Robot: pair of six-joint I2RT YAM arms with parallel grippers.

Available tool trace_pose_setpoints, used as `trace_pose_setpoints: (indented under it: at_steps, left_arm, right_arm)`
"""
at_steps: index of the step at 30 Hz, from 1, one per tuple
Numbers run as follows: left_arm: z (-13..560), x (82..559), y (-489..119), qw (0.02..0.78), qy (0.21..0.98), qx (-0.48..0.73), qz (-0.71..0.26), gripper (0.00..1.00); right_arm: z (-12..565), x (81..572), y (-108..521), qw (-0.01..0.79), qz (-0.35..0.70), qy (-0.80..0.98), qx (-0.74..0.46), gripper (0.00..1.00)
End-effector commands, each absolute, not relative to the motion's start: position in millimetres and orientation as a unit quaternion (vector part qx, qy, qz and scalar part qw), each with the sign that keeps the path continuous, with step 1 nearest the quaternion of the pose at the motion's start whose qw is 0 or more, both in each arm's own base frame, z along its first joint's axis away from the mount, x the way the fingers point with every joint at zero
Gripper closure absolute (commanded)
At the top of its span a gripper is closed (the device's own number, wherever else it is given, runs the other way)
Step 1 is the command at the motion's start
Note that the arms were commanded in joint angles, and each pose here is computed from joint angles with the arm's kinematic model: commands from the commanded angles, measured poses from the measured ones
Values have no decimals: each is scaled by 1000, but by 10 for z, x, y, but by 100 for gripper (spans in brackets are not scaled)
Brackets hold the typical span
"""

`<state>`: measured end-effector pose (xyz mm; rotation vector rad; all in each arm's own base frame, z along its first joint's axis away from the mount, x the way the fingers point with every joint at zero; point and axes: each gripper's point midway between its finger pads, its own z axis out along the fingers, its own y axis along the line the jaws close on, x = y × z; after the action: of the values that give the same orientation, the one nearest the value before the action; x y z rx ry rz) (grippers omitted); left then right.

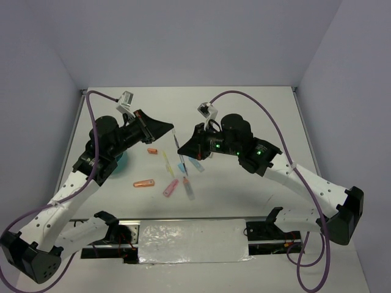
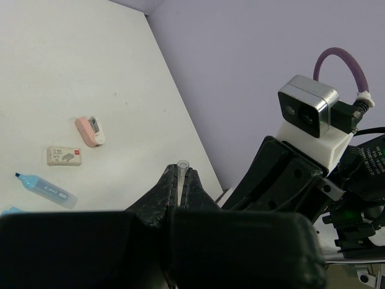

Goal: Sort the stationery into containers
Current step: Close the pen cap on the pen.

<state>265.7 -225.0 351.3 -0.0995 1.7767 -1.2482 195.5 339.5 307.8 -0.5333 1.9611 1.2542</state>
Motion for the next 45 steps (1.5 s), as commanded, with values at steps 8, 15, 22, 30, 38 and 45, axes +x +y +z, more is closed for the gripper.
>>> trace_pose_setpoints:
  at_steps: [8,15,22,30,38,45]
  left_arm:
    - [3793,2625,-2268,491,697,-17,-522,100]
    - [3740,2608,-2245,491,700,-20,-518,100]
    - [3698,2615,-2231,493,704,-19,-511,100]
    - [3708,2612,-2247,492,701,-17,-516,100]
    - [3729,2607,-2254,492,701,-13,-516,100]
    - [3695,2590,-2274,486,699,-12,-524,100]
  right_arm:
    - [3257,1986,3470,384,499,747,-214,100]
    - [3296,2044,3461,395,493,746,-209,100]
    - [3341,2048,3441,399,495,743,-209,100]
    - [3340,2103,3412,402,489,746,-204,100]
    - [3339,2143,3395,405,486,748,-199,100]
    - [3392,2202,3390,409,485,747,-198,100]
